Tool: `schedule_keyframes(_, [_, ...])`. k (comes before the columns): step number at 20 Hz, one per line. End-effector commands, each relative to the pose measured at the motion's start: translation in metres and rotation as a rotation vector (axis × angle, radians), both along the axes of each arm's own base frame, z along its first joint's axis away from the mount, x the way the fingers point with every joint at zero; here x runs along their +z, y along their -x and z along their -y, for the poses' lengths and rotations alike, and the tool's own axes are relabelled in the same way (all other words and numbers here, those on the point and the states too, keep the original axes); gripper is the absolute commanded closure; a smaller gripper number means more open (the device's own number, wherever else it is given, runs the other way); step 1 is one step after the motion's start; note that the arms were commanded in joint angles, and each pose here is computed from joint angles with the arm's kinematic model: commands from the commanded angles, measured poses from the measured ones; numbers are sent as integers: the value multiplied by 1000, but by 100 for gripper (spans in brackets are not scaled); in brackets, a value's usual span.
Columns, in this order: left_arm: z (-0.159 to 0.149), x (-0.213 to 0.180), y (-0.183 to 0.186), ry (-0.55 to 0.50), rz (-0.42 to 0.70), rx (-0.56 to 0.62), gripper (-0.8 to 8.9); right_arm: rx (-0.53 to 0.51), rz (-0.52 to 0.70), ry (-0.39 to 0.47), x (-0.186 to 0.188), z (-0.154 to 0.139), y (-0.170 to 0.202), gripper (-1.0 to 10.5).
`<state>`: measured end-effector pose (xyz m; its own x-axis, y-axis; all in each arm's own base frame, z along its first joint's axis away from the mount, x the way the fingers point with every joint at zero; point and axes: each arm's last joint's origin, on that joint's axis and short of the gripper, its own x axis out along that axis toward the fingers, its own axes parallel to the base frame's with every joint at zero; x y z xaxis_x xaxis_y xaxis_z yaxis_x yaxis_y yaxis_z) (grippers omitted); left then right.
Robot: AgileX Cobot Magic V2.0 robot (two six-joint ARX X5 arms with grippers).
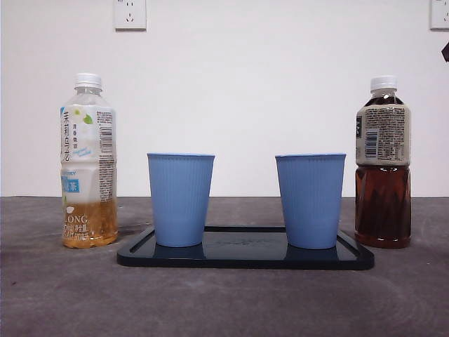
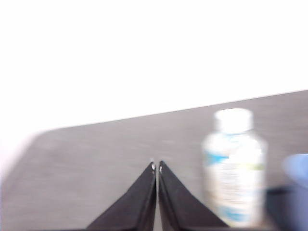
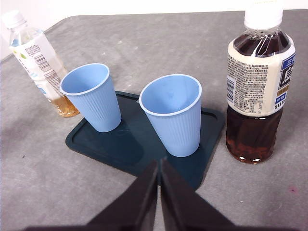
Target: Pour the drink into the cup
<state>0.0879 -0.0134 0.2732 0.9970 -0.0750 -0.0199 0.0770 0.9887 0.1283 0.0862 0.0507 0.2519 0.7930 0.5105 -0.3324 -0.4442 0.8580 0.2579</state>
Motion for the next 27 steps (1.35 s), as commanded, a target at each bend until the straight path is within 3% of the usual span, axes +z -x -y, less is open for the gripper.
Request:
schedule_keyframes(1, [-5, -16, -1, -65, 56, 64, 807, 8, 27, -9, 6, 0, 1, 940])
schedule_keyframes(9, [-13, -90, -4, -71, -4, 143, 807, 8, 27, -9, 6, 0, 1, 940])
schedule_keyframes(21, [-14, -124, -8, -78, -155, 158, 807, 8, 27, -9, 6, 0, 1, 940])
schedule_keyframes(27, [-14, -123, -8, 133, -153, 175, 807, 8, 27, -9, 6, 0, 1, 940])
